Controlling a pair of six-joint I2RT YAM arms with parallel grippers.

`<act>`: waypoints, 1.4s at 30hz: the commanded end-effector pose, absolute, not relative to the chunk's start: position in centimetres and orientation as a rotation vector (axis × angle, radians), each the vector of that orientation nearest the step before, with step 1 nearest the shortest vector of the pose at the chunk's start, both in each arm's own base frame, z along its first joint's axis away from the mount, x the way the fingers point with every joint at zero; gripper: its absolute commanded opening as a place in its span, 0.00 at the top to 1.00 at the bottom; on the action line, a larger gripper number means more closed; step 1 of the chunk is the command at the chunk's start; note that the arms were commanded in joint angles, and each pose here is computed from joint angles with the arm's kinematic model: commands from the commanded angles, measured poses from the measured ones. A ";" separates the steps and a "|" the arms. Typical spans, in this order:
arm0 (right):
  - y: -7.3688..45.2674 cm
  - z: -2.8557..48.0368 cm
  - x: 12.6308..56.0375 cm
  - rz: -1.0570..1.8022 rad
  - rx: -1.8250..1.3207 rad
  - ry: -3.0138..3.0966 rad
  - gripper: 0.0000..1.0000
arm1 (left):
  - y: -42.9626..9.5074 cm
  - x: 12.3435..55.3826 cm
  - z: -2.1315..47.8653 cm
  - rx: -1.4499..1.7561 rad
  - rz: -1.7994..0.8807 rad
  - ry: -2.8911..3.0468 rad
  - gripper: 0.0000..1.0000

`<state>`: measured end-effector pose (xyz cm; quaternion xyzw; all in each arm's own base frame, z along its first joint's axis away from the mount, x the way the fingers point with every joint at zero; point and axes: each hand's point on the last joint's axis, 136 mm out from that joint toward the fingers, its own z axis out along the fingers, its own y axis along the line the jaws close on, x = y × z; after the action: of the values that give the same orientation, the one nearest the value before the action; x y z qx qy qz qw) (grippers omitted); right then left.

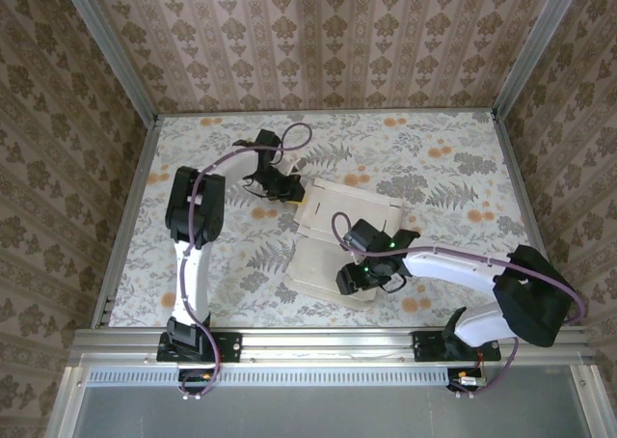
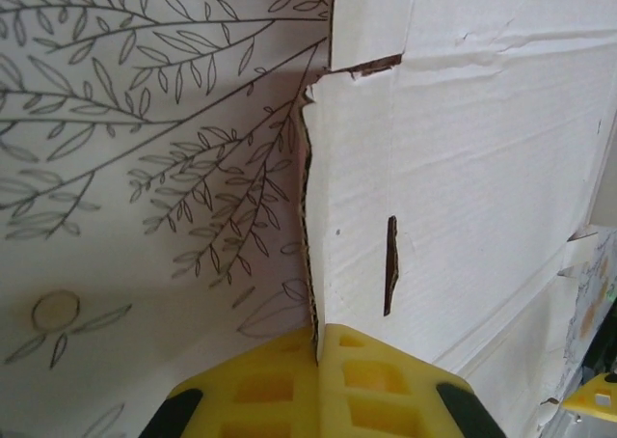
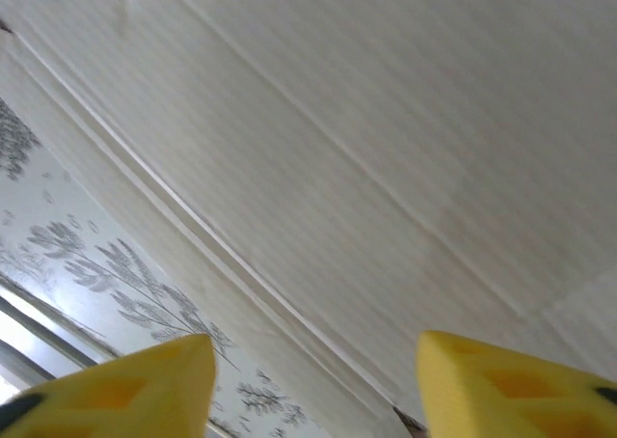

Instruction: Fold the paper box

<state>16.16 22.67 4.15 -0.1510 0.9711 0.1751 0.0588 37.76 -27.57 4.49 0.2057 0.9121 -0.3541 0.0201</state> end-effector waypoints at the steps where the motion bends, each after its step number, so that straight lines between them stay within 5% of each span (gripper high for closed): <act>1: 21.5 3.8 16.1 0.478 -0.327 2.936 0.55 | -27.6 38.8 5.8 0.609 -1.065 2.736 1.00; 11: 20.8 1.8 15.9 0.426 -0.175 2.951 0.83 | -26.0 37.2 5.3 0.530 -1.047 2.646 1.00; 42: 20.1 0.0 17.3 0.170 0.053 2.900 1.00 | -23.8 29.8 7.6 0.313 -0.998 2.505 1.00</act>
<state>16.83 21.20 1.37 -0.0060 0.9891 0.1017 0.1065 30.35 -23.24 6.71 0.1177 0.9104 -0.3413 0.2021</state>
